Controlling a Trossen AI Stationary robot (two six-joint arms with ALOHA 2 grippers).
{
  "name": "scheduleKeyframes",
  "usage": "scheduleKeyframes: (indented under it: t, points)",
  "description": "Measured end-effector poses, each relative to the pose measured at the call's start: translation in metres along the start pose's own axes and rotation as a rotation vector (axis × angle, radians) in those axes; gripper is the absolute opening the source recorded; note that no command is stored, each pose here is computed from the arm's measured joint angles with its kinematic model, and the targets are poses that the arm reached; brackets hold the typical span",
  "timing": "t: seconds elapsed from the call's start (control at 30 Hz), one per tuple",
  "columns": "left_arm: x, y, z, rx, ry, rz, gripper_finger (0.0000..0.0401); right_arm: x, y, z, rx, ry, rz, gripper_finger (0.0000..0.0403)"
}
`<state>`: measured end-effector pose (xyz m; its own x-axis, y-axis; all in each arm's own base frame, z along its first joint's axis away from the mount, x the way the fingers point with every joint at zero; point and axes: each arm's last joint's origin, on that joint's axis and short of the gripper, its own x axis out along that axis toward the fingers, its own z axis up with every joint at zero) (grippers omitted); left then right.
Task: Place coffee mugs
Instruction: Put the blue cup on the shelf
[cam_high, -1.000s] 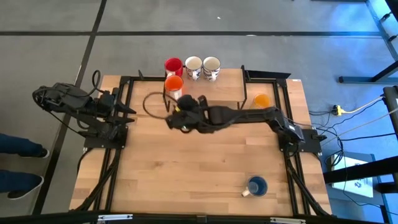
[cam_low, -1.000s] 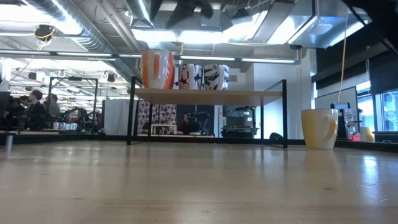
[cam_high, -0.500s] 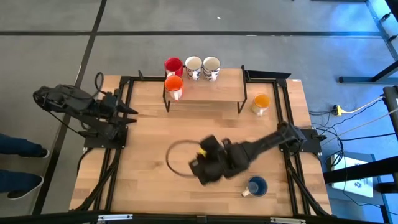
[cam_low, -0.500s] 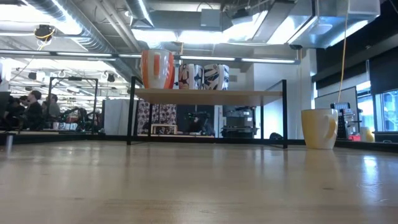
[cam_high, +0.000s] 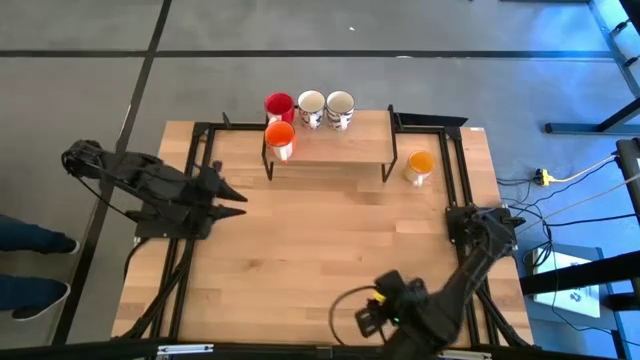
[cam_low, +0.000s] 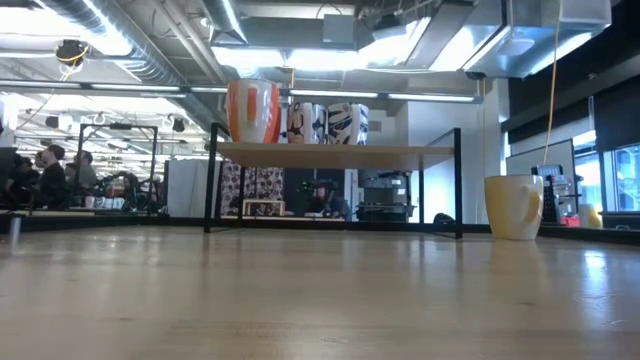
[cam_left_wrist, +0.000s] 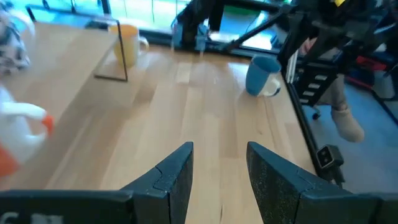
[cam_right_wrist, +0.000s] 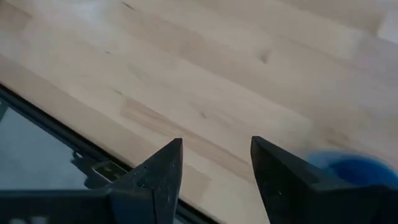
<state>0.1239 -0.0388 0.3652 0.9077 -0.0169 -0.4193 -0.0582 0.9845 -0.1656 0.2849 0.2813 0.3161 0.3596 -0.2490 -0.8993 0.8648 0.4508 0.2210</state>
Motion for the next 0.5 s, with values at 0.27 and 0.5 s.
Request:
scheduleKeyframes:
  t: [0.27, 0.5]
  points:
    - [0.038, -0.012, -0.003, -0.024, 0.107, 0.044, 0.0144, -0.021, -0.057, -0.043, 0.035, 0.070, -0.066, 0.0179]
    - [0.058, -0.015, -0.004, -0.080, 0.138, 0.076, 0.0144, -0.022, -0.104, -0.040, 0.018, 0.131, -0.179, 0.0179]
